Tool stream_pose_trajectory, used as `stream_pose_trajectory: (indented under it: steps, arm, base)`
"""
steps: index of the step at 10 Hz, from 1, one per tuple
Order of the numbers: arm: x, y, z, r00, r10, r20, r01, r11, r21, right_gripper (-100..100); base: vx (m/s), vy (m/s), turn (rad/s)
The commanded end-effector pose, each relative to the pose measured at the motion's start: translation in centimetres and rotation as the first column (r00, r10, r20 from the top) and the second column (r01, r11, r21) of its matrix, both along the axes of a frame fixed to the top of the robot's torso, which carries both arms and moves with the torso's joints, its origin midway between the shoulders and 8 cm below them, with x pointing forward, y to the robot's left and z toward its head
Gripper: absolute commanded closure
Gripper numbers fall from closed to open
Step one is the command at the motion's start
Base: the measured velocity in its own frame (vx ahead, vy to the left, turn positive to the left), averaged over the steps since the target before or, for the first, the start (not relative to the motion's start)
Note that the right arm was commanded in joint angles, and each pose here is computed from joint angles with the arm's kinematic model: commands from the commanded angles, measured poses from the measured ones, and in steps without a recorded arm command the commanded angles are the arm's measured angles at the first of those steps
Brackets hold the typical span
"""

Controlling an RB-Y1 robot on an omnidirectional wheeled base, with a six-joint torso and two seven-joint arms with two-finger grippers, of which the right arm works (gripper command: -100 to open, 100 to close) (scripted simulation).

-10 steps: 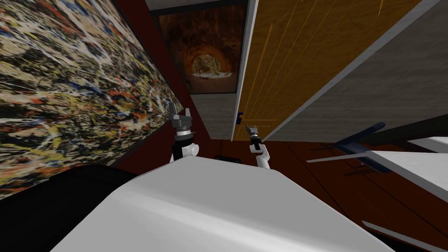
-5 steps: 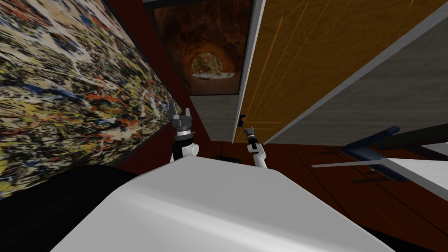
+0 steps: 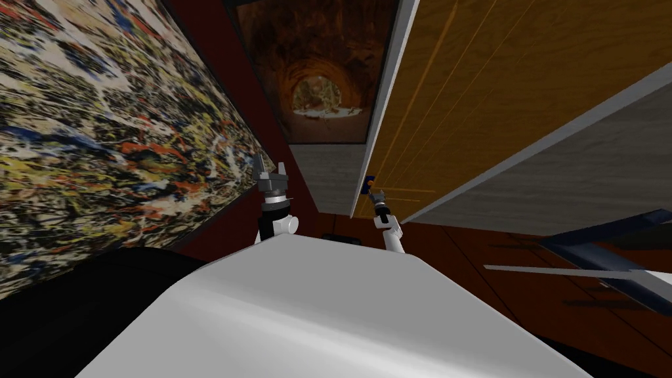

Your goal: Pull the door open

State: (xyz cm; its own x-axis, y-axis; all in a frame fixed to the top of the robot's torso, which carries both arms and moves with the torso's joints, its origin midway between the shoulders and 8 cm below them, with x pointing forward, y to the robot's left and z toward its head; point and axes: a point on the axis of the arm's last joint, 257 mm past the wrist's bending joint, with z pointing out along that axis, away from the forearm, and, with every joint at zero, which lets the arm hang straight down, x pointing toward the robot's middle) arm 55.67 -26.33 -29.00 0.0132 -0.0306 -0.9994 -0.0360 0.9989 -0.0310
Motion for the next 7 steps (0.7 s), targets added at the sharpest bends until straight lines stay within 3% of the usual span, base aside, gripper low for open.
stream_pose_trajectory:
  steps: [1, 4, 7]
  arm:
    - [-0.01, -1.34, -0.03, 0.9997, -0.024, -0.002, 0.024, 1.0, -0.005, -100]
    - [-0.01, -1.66, -0.33, 0.9987, -0.051, -0.006, 0.051, 0.999, 0.018, -100]
    - [-0.01, -1.26, -0.51, 0.9983, -0.058, -0.008, 0.058, 0.998, 0.035, -100]
  base:
    - [0.174, -0.001, 0.147]
    - [0.202, -0.027, 0.076]
    - [0.159, 0.027, 0.008]
